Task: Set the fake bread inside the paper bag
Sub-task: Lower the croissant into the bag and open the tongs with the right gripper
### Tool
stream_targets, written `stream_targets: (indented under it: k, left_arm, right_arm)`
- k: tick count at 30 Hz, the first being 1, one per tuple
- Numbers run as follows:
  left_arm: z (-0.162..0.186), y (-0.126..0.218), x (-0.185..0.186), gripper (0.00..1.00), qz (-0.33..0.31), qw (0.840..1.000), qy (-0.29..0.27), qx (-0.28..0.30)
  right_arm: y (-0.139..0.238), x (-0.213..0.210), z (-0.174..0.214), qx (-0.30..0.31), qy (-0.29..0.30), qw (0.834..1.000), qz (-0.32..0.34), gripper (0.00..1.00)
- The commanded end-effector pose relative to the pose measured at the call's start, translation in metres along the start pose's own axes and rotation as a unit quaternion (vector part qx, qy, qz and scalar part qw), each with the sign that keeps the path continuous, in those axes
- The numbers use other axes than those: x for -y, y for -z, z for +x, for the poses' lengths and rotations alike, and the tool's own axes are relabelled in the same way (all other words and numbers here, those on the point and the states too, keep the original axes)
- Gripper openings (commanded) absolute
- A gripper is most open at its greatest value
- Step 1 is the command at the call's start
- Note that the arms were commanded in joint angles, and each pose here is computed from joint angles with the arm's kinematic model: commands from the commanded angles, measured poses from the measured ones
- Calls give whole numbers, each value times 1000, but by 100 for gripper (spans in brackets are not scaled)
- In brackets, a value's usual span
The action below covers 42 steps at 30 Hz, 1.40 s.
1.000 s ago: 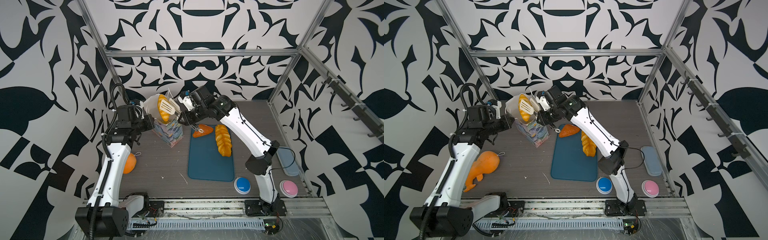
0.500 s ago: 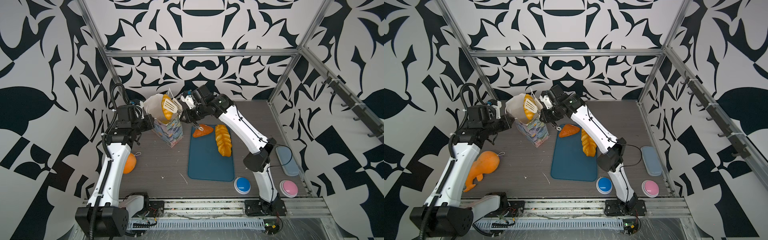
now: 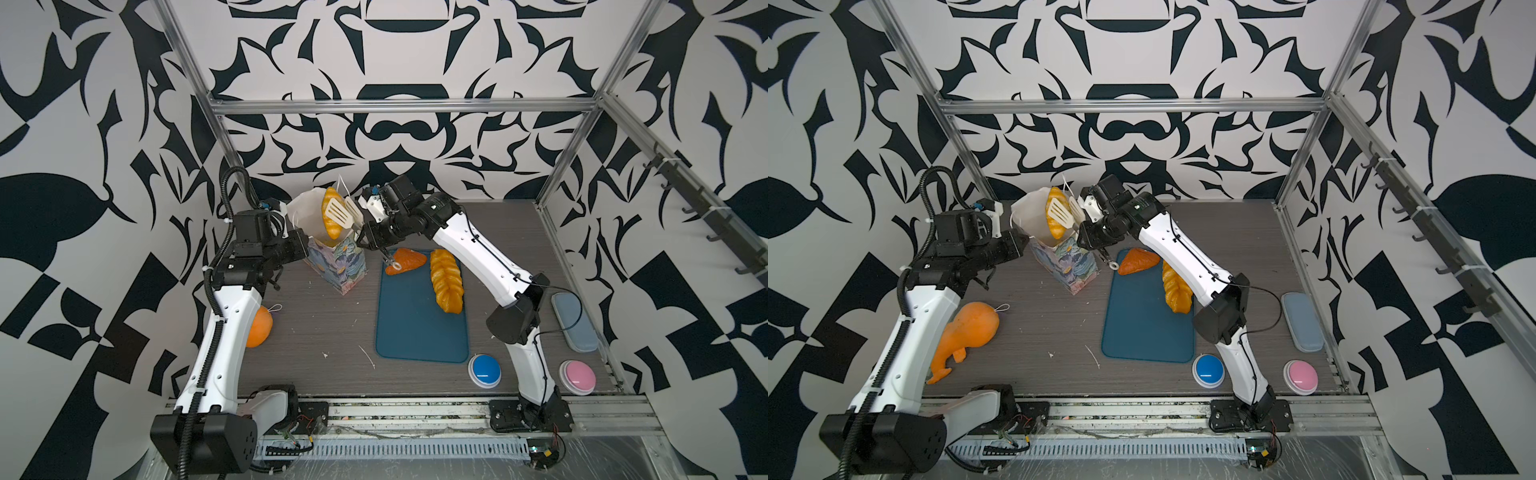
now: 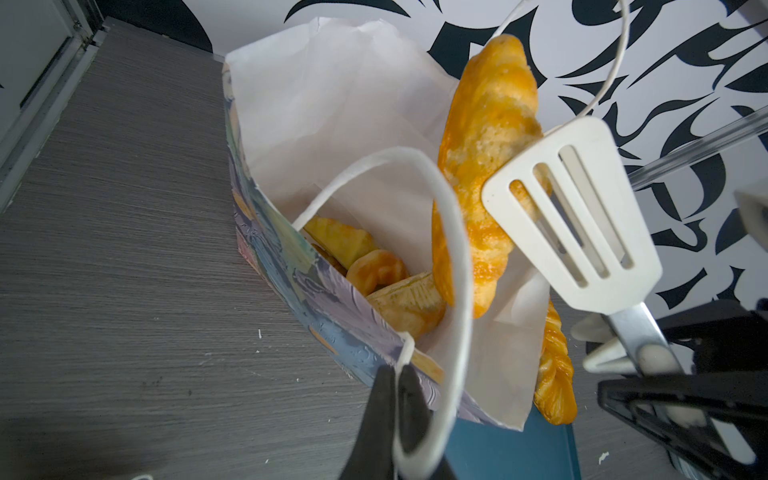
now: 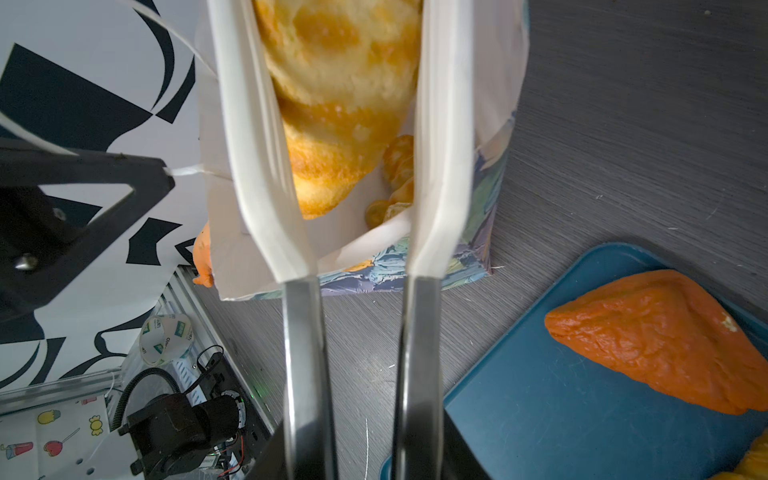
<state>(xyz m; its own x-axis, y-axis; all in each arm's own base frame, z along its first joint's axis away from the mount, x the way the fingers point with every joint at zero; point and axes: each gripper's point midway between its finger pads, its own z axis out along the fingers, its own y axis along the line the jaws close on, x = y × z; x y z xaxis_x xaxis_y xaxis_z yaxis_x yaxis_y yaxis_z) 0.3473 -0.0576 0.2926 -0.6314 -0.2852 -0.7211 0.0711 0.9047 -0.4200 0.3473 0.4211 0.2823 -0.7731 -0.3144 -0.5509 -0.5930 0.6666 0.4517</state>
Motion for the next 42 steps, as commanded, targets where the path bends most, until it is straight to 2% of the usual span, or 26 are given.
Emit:
stream_targets:
  k: [1, 24, 42]
  left_arm:
    - [4, -2, -3, 0, -1, 1000, 4, -8]
    - [5, -2, -1, 0, 3, 1000, 5, -10]
    - [5, -2, -1, 0, 2, 1000, 5, -9]
  right_arm:
    - [36, -26, -17, 47, 16, 998, -29, 42]
    - [66, -40, -24, 69, 36, 997, -27, 48]
    - [64, -39, -26, 71, 40, 996, -24, 53]
